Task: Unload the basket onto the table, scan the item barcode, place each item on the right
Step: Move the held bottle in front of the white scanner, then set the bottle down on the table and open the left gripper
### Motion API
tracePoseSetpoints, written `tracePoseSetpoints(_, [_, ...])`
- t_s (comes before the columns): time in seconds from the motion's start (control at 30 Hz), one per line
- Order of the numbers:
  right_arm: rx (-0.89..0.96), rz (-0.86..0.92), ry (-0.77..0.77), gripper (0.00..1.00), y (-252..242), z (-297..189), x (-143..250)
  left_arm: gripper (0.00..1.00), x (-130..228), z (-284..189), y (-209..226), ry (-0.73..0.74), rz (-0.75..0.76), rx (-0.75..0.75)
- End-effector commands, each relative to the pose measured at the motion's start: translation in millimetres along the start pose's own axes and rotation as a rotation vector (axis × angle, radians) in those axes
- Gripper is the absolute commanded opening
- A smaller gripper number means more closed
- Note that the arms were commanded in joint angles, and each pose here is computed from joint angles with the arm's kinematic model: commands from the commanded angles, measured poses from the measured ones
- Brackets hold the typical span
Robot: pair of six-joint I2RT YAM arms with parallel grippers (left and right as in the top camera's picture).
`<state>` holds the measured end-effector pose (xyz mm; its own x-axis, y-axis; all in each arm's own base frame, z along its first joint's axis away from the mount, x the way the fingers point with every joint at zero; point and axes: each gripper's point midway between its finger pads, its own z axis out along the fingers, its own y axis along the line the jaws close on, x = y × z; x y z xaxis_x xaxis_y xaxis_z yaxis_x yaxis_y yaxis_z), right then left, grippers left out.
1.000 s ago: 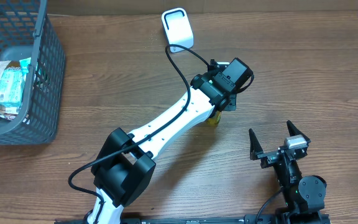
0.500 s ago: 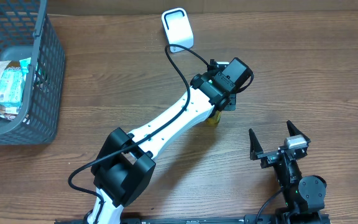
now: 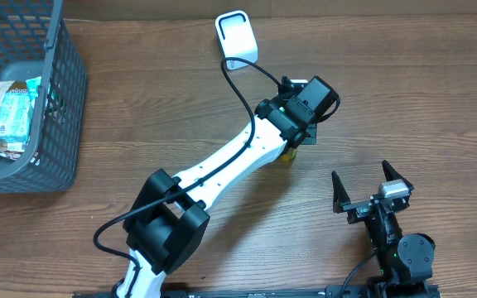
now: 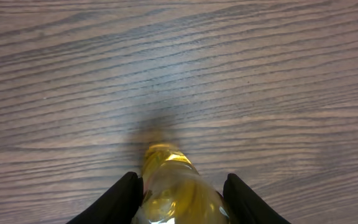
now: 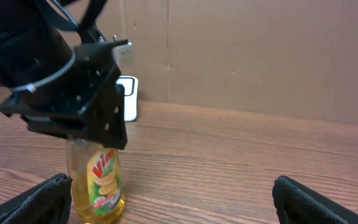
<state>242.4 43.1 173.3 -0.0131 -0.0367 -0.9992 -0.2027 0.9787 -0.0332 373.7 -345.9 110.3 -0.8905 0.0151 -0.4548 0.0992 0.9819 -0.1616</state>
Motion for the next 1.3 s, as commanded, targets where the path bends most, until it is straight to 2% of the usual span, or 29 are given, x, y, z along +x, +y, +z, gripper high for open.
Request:
tracePoseSetpoints(0.0, [0.008, -0.001, 0.0, 1.0, -1.5, 0.2, 2.6, 0.41, 0.2, 13.1, -3.8, -0.006, -0.006, -0.016])
tracePoseSetpoints(0.13, [0.008, -0.001, 0.0, 1.0, -1.5, 0.2, 2.5, 0.46, -2.1, 13.6, -5.0, -0.014, -0.009, -0.011])
tracePoseSetpoints(0.3, [0.008, -0.001, 0.0, 1.0, -1.5, 0.2, 2.6, 0.76, -3.9, 13.6, -8.5, -0.02, -0.012, 0.006])
tracePoseSetpoints(0.33, [0.008, -0.001, 0.0, 1.0, -1.5, 0.2, 2.5, 0.85, -3.9, 13.6, -8.4, -0.019, -0.012, 0.005])
tracePoseSetpoints(0.4, [0.008, -0.001, 0.0, 1.0, -1.5, 0.2, 2.5, 0.93, -4.6, 12.6, -8.7, -0.022, -0.007, 0.006])
tracePoseSetpoints(0.6, [0.008, -0.001, 0.0, 1.0, -1.5, 0.2, 2.5, 0.95, -24.3, -8.9, -18.7, -0.075, 0.012, 0.047])
tracePoseSetpoints(0.8, [0.008, -0.001, 0.0, 1.0, -1.5, 0.2, 2.6, 0.96, -77.1, -74.8, -32.9, -0.235, 0.08, 0.131])
tracePoseSetpoints(0.93, [0.008, -0.001, 0.0, 1.0, -1.5, 0.2, 2.6, 1.0, -114.5, -125.2, -25.7, -0.354, 0.11, 0.162])
tracePoseSetpoints(1.13, [0.008, -0.001, 0.0, 1.0, -1.5, 0.2, 2.5, 1.0, -176.8, -199.7, 41.3, -0.548, 0.019, 0.079])
tracePoseSetpoints(1.27, [0.008, -0.001, 0.0, 1.0, -1.5, 0.2, 2.5, 1.0, -208.0, -245.8, 113.6, -0.653, -0.061, -0.005])
